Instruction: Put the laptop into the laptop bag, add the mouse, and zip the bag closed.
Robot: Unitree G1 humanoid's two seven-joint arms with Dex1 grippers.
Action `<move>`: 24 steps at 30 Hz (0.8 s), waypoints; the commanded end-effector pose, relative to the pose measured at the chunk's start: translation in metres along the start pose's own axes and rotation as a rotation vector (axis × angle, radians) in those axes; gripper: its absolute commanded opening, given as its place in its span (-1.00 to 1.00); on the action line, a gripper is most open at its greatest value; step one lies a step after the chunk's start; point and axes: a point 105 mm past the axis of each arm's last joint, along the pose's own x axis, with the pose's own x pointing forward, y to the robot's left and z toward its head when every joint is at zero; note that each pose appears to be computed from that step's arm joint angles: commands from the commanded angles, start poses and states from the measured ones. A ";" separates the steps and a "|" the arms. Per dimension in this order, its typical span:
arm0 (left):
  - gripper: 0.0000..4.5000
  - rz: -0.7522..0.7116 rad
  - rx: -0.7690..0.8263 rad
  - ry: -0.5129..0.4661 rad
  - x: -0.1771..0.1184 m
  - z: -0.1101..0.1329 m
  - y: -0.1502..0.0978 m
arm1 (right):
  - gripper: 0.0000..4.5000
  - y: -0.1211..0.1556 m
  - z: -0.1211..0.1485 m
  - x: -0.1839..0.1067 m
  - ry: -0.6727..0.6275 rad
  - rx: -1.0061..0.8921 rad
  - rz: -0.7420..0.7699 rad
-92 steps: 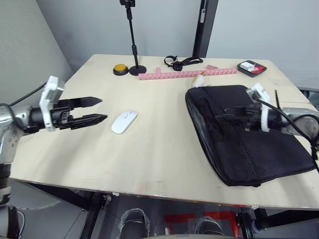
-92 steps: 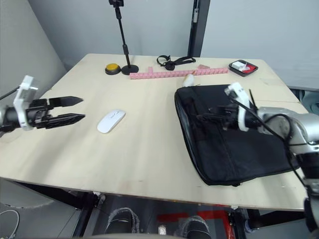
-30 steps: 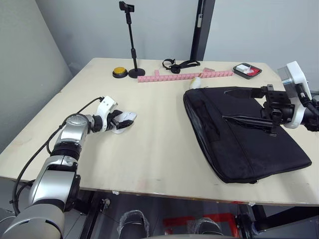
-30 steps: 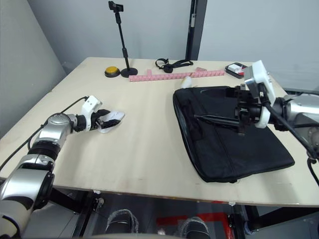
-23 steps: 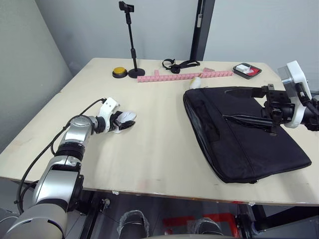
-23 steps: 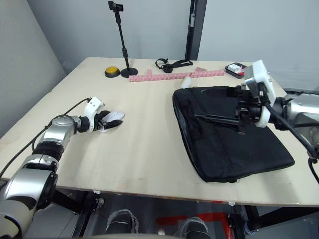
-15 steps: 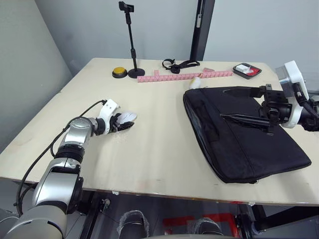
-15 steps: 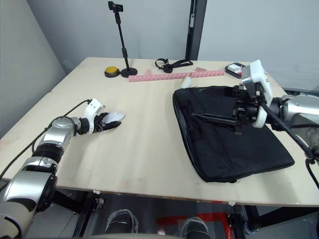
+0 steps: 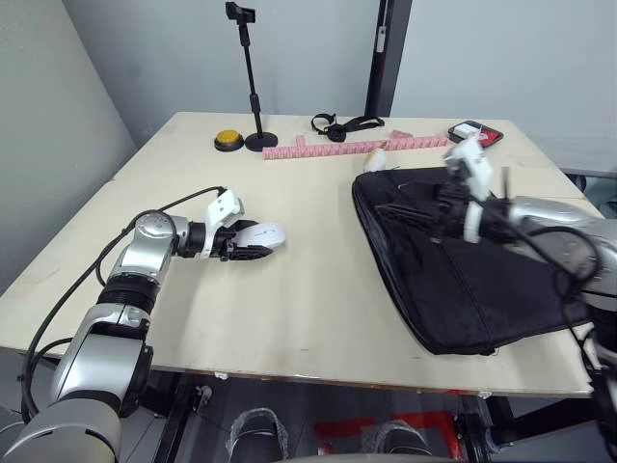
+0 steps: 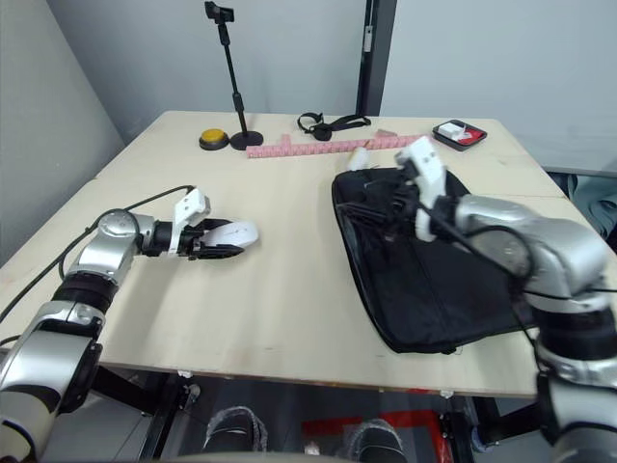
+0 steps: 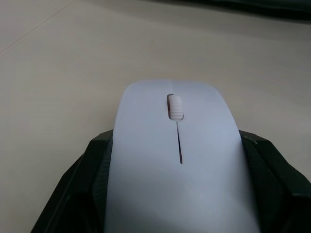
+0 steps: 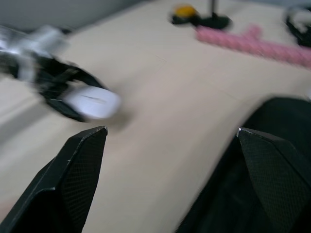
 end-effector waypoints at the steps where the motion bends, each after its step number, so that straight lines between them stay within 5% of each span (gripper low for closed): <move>1: 0.28 -0.041 0.094 -0.083 0.004 0.036 -0.001 | 1.00 -0.019 -0.008 0.004 0.051 -0.026 -0.184; 4: 0.28 -0.079 0.104 -0.121 0.010 0.048 -0.007 | 1.00 -0.029 -0.021 0.006 0.126 -0.070 -0.300; 10: 0.28 -0.112 0.116 -0.141 0.020 0.058 -0.014 | 1.00 -0.009 -0.032 0.015 0.175 -0.065 -0.300; 17: 0.28 -0.122 0.100 -0.140 0.025 0.053 -0.017 | 1.00 -0.008 -0.051 0.021 0.237 -0.010 -0.343; 24: 0.28 -0.120 0.092 -0.143 0.027 0.053 -0.016 | 1.00 -0.023 -0.062 0.025 0.313 -0.149 -0.459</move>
